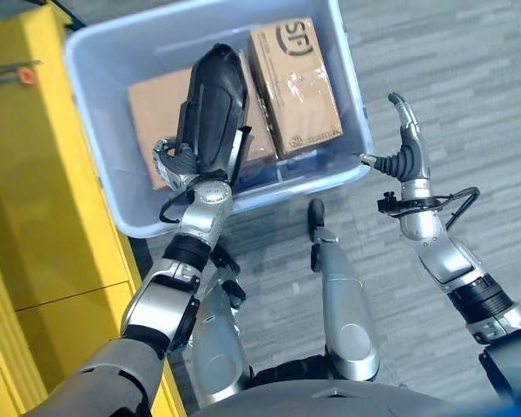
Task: Move parts from the plastic box to the shelf.
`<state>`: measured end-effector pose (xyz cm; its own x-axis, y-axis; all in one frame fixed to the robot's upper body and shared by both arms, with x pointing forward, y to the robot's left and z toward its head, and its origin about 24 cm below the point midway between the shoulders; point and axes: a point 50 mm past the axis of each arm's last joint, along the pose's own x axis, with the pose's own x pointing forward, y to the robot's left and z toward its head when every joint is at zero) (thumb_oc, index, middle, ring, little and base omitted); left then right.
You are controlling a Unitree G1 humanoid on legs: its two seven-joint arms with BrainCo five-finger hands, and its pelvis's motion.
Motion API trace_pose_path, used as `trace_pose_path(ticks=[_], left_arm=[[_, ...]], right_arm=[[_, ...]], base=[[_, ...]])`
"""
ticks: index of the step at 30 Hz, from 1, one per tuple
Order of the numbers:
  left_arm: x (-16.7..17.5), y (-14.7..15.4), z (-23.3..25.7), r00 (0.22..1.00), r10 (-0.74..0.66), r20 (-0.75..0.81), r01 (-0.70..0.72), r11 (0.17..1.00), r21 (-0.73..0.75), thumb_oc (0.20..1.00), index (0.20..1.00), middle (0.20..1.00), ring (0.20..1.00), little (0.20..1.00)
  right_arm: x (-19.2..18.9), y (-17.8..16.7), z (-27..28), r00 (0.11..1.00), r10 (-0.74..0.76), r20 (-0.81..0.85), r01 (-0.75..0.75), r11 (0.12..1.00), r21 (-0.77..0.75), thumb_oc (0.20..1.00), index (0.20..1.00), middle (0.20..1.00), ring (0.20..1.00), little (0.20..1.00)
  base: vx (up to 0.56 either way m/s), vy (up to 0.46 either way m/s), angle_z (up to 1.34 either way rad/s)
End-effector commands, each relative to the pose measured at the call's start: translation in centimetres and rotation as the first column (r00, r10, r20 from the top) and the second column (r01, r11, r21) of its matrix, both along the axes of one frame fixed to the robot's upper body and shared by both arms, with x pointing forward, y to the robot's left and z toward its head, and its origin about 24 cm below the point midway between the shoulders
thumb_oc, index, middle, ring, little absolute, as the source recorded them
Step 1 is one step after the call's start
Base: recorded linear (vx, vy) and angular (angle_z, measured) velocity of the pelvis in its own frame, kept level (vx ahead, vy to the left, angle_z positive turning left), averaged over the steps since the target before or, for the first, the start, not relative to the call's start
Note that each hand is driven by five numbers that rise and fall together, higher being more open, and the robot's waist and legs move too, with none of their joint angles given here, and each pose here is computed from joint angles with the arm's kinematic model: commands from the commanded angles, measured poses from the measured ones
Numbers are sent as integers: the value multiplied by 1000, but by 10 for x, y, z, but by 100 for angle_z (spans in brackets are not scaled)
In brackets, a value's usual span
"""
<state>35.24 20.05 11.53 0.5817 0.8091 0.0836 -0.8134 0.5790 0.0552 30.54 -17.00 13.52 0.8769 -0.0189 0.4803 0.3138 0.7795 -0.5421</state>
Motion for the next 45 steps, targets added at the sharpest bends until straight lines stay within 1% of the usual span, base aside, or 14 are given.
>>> trace_pose_path(ticks=[1,2,7,11,13,17,18,25,31,33,37,40,43,45], left_arm=[[-9,28,54,957,50,286,-78,993,90,200,200,200,200,200],[-16,37,62,944,57,326,-96,990,107,200,200,200,200,200],[-22,44,68,933,59,355,-107,987,117,200,200,200,200,200],[-25,41,76,924,29,381,-89,986,140,200,200,200,200,200],[-27,35,77,921,-26,389,-34,988,147,200,200,200,200,200],[-29,32,74,923,-38,382,-20,989,147,200,200,200,200,200],[-34,22,66,927,-94,363,46,989,139,200,200,200,200,200],[-55,5,34,940,-133,315,119,991,64,200,200,200,200,200],[-82,13,2,952,-114,285,128,991,-33,200,200,200,200,200],[-87,13,-7,952,-162,258,172,985,-16,200,200,200,200,200],[-86,11,-9,951,-196,239,199,980,12,200,200,200,200,200],[-84,13,4,927,-259,272,240,965,103,200,200,200,200,200],[-80,10,10,915,-311,258,279,948,154,200,200,200,200,200],[-79,7,13,912,-324,251,281,940,193,200,200,200,200,200]], right_arm=[[-13,-9,2,997,2,77,-3,1000,12,1000,1000,1000,1000,1000],[-15,-8,-6,999,17,50,-17,1000,2,1000,1000,1000,1000,1000],[-21,-4,-21,999,49,-6,-50,998,-25,1000,1000,1000,1000,1000],[-25,0,-31,996,70,-47,-72,997,-36,1000,1000,1000,1000,1000],[-29,1,-39,992,86,-87,-89,996,-27,1000,1000,1000,1000,1000],[-30,2,-42,990,95,-100,-99,995,-32,1000,1000,1000,1000,1000],[-30,10,-46,981,140,-136,-144,989,-21,1000,1000,1000,1000,1000],[-29,26,-45,955,243,-169,-240,970,36,1000,1000,1000,1000,1000],[-19,44,-38,919,339,-200,-333,941,65,1000,1000,1000,1000,1000],[-27,33,-46,923,306,-232,-284,951,124,1000,1000,1000,1000,1000],[-34,20,-50,928,282,-244,-250,956,157,1000,1000,1000,1000,1000],[-30,9,-45,949,231,-214,-197,966,170,1000,1000,1000,1000,1000],[-29,8,-50,959,174,-224,-143,979,148,1000,1000,1000,1000,1000],[-30,11,-52,958,179,-226,-141,975,173,1000,1000,1000,1000,1000]], base=[[97,133,25],[83,103,25],[131,67,3],[134,54,-6],[186,68,-5],[50,9,1],[35,-51,-1],[-36,-106,15],[-147,-101,33],[-228,-151,73],[-234,-104,162],[-289,129,54],[-122,306,80],[-81,303,111]])
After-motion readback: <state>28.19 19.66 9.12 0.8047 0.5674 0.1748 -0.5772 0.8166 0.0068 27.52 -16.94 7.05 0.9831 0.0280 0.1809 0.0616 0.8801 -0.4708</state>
